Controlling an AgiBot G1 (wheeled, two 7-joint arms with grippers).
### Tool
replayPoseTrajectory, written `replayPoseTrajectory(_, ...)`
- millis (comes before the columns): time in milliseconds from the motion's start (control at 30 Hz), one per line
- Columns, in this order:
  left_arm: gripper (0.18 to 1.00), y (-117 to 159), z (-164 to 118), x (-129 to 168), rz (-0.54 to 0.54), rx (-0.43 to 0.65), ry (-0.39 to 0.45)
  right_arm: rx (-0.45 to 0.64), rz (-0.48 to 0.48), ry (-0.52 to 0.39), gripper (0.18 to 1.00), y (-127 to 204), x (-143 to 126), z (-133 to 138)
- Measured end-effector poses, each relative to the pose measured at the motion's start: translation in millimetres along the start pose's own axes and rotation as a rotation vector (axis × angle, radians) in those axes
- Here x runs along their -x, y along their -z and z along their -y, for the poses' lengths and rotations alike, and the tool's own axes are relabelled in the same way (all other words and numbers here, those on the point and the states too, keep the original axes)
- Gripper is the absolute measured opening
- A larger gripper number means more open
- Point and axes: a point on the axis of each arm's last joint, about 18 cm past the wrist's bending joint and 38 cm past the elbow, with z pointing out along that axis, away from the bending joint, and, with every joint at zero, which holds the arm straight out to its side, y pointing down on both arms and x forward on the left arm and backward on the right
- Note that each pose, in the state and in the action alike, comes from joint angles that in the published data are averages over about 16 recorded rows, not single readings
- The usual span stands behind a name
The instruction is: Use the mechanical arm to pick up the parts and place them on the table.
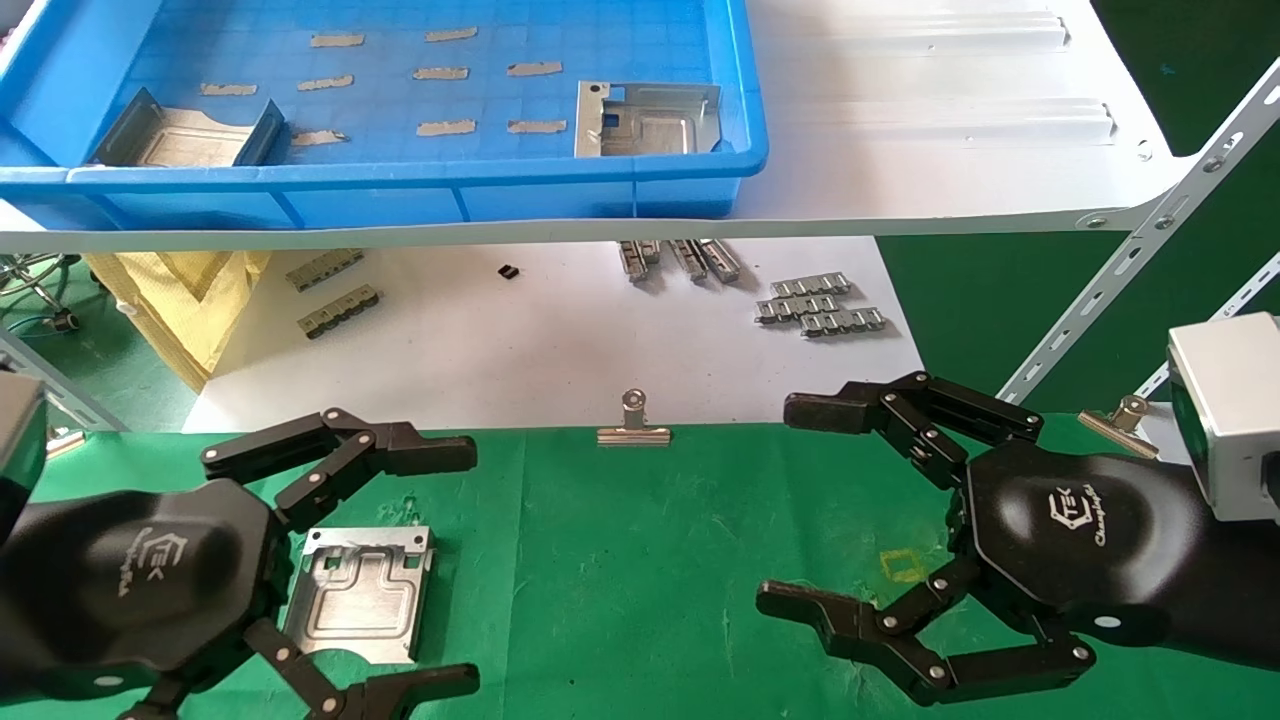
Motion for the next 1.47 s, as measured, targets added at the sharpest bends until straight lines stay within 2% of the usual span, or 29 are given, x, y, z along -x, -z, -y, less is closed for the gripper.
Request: replayPoseTrajectory(1467, 1.001, 0.4, -3.3, 4.7, 0.008, 0.003, 0.004, 0.000, 0.000, 0.000, 1.001, 0.0, 0.0, 0.0)
